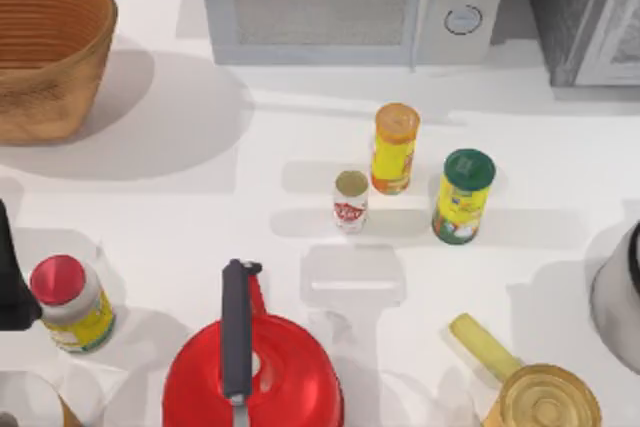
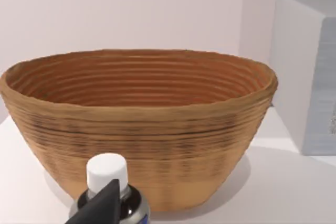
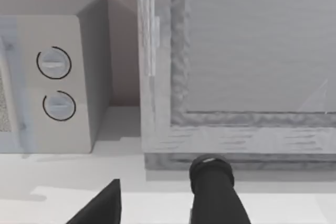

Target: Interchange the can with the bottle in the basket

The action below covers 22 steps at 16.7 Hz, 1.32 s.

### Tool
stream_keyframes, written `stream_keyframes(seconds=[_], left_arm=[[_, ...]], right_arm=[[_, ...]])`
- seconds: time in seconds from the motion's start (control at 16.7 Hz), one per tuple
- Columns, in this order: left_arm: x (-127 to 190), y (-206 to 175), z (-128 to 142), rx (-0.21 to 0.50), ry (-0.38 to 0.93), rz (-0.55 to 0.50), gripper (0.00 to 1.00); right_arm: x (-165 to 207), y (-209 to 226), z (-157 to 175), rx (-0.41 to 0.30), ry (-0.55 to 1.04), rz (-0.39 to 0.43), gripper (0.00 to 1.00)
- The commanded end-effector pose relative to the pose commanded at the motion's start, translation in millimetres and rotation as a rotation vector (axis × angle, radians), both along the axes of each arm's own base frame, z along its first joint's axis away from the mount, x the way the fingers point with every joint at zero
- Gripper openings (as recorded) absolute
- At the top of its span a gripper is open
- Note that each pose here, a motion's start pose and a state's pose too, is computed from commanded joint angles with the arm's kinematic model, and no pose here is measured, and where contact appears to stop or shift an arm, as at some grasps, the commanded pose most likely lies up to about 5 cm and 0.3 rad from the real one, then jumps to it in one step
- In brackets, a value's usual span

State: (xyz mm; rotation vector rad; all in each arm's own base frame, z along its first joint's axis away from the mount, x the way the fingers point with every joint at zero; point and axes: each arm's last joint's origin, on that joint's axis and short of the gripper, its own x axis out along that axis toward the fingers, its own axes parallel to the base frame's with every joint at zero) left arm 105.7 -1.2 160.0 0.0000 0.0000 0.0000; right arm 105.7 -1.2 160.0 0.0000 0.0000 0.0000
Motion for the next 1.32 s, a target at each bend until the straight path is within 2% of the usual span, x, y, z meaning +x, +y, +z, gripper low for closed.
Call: stream_keyframes(seconds=[0.36, 0.78, 1.08, 1.32], left_arm=[[7, 2, 1, 0.007, 0.008, -0.005, 1.0], [41, 19, -7, 0.025, 0.073, -0.016, 1.0], [69, 43, -25, 0.03, 0.111, -0.009, 1.0], [78, 61, -49, 0.022, 0.15, -0.001, 1.0]], right_arm=[[0, 0, 0, 0.0, 0.0, 0.0, 1.0], [0, 0, 0, 0.0, 0.0, 0.0, 1.0], [0, 0, 0, 0.0, 0.0, 0.0, 1.0], [0, 0, 0, 0.0, 0.0, 0.0, 1.0]])
